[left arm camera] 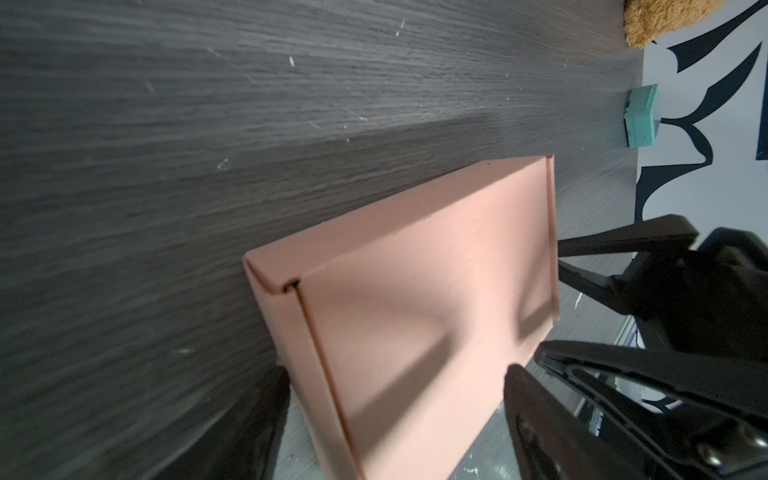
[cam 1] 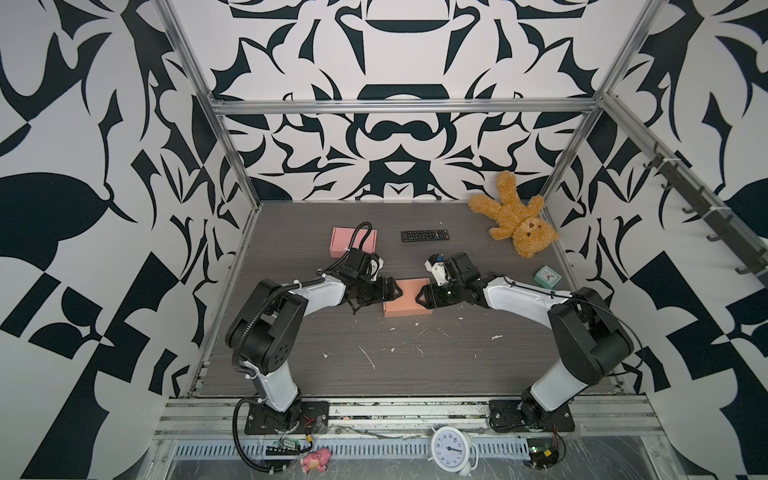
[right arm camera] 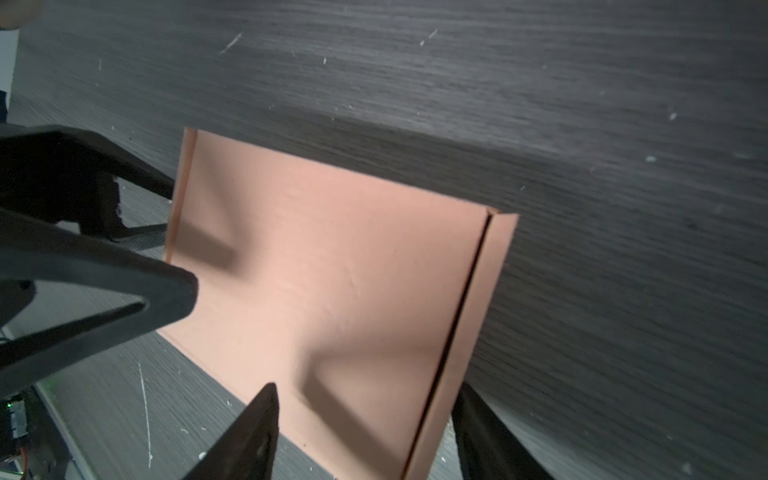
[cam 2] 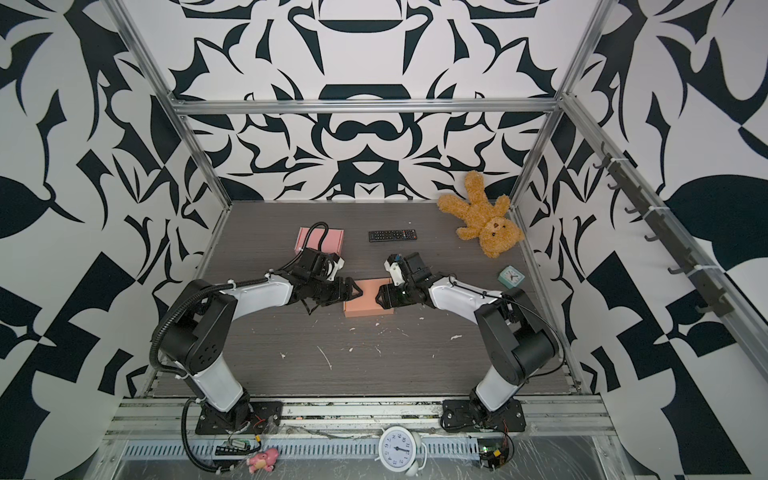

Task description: Fold the paper box

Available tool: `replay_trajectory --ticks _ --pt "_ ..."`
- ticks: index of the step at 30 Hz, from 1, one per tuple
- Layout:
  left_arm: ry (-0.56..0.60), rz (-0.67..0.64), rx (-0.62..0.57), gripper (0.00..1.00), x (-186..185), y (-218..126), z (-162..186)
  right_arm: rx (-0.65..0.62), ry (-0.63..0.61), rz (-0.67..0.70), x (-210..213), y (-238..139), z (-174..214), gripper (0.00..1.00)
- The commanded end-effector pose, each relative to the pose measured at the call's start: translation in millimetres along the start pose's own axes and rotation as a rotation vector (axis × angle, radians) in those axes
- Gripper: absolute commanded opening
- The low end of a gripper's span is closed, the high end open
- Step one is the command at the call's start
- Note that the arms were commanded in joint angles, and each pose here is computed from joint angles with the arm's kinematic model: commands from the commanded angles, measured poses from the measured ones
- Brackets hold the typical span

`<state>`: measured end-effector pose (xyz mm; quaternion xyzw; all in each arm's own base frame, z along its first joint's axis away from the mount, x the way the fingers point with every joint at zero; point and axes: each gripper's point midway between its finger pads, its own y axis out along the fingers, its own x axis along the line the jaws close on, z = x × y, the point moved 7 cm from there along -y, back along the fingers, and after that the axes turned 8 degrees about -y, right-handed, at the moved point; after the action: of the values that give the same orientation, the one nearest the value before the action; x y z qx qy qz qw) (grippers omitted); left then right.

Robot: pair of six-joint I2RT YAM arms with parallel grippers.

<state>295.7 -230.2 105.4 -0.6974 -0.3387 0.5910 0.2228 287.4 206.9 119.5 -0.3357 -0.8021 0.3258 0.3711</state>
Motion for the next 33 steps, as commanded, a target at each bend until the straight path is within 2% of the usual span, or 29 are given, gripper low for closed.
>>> replay_trajectory --ticks 1,6,16,28,29,33 --pt "0.039 -0.020 -0.027 0.84 -3 -12 1 -0.087 -0.034 -0.003 8 -18 -17 0.70" --pt "0.020 -0.063 -0.039 0.91 5 -18 8 -0.080 -0.030 0.000 7 -18 -11 0.73" --pt "0.031 -0.046 -0.020 0.91 -2 -21 25 -0.071 -0.028 0.008 3 -20 -6 0.75" --pt "0.031 -0.026 -0.003 0.86 -9 -15 31 -0.061 -0.018 -0.007 1 -11 -4 0.75" --pt "0.029 -0.025 -0.001 0.82 -9 -13 30 -0.061 -0.018 -0.008 1 -10 -4 0.75" --pt "0.024 -0.015 0.004 0.80 -10 -12 30 -0.064 -0.013 -0.013 0 -8 -4 0.75"
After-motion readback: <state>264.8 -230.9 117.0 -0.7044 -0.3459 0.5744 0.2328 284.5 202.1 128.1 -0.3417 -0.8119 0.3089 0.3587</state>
